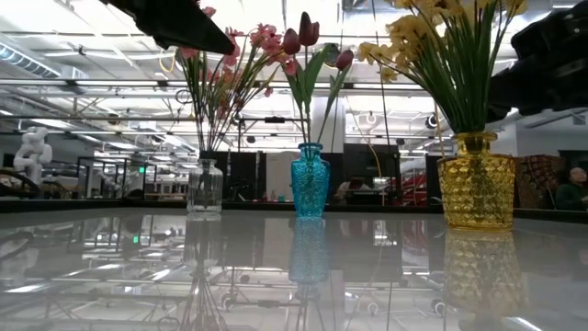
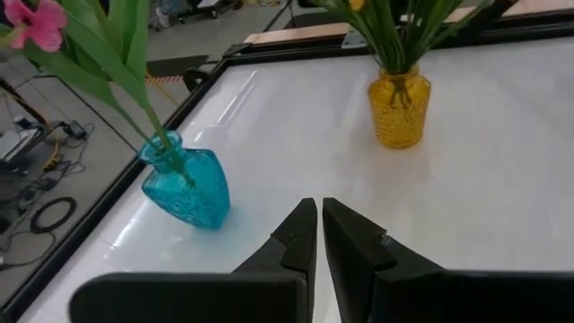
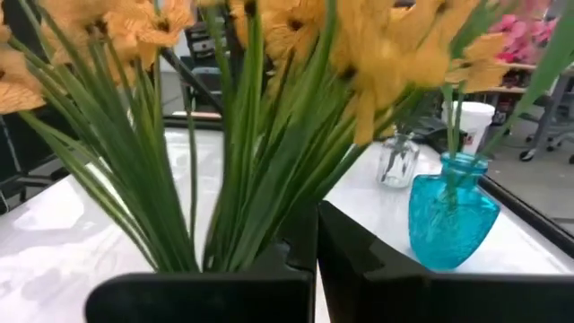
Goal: Sort flowers into vase by color
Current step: Adjust the yellow vase
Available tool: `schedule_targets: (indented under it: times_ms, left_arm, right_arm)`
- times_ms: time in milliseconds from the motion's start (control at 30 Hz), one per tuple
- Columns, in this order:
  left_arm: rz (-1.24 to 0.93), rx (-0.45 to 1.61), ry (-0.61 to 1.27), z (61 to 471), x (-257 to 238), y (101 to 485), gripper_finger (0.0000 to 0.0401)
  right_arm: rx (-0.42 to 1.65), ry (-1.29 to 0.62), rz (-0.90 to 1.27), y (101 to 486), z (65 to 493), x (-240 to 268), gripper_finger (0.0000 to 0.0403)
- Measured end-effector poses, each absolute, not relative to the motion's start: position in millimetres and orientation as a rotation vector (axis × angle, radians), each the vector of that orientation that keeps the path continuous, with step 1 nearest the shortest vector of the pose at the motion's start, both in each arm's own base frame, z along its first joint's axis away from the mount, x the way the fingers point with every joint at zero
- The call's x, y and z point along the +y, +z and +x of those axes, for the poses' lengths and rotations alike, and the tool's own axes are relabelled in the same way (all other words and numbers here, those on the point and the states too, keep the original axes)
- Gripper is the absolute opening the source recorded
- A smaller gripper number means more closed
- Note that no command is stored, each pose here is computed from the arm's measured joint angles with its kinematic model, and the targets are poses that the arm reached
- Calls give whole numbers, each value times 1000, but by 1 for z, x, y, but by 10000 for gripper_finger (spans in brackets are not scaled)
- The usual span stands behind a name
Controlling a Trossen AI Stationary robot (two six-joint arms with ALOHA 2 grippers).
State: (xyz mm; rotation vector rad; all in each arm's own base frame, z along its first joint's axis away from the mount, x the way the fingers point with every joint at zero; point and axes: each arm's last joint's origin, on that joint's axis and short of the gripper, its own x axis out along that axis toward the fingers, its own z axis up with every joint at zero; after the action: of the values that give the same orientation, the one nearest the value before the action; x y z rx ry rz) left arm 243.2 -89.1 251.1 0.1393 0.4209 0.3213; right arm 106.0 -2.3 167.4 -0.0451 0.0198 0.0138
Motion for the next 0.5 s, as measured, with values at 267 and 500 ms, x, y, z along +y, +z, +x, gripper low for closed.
schedule_targets:
  times_ms: [267, 500]
  left_arm:
    - [151, 323, 324, 248, -90, 262, 30]
    - [97, 252, 304, 247, -82, 244, 23]
  right_arm:
    - [19, -10, -69, 168, 105, -12, 0]
    - [61, 17, -35, 163, 105, -13, 0]
